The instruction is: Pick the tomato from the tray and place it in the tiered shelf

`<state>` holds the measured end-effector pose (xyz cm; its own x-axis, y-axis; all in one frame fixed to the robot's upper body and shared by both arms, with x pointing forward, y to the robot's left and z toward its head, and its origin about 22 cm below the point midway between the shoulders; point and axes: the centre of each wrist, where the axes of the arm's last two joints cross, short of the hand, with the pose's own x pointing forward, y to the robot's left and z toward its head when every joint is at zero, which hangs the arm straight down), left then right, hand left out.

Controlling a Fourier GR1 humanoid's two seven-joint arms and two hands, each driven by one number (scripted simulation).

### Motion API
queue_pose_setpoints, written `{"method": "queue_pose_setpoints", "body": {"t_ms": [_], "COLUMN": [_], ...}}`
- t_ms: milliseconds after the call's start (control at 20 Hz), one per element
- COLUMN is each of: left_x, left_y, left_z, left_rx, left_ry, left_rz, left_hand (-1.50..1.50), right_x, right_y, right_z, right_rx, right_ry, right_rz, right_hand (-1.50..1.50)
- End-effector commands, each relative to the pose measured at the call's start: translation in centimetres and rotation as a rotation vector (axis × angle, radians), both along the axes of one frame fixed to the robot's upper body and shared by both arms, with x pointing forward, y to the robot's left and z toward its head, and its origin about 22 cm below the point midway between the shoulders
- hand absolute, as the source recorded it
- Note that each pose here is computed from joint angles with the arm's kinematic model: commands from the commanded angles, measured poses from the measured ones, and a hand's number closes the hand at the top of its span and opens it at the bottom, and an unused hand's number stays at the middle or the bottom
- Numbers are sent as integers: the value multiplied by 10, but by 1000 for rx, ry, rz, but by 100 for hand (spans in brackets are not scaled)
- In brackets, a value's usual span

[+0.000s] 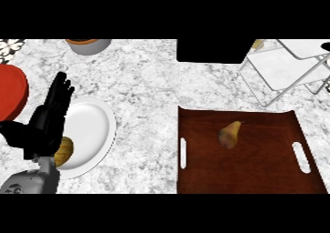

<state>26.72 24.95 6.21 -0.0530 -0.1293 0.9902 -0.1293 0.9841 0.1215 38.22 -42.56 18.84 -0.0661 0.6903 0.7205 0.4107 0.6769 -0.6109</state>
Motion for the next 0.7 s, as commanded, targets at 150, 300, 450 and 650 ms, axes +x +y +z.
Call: {"method": "queue_pose_setpoints", "body": {"t_ms": [150, 300, 450, 650], "left_x": [2, 2, -4, -6], "left_y": [1, -1, 2, 15], "left_z": [11, -8, 3, -11], "left_rx": [3, 2, -11, 2], "left_ry": [-4, 0, 6, 4], "left_rz": [3, 12, 8, 31], "left_hand": [0, 0, 0, 0], "right_x": [17, 22, 19, 13], "right_y": [12, 11, -5, -28], "right_z": [-31, -12, 1, 31], "right_rx": [134, 188, 275, 332], "right_ry": [110, 45, -22, -51], "right_rz": [90, 118, 114, 21], "right_hand": [-150, -150, -150, -150]}}
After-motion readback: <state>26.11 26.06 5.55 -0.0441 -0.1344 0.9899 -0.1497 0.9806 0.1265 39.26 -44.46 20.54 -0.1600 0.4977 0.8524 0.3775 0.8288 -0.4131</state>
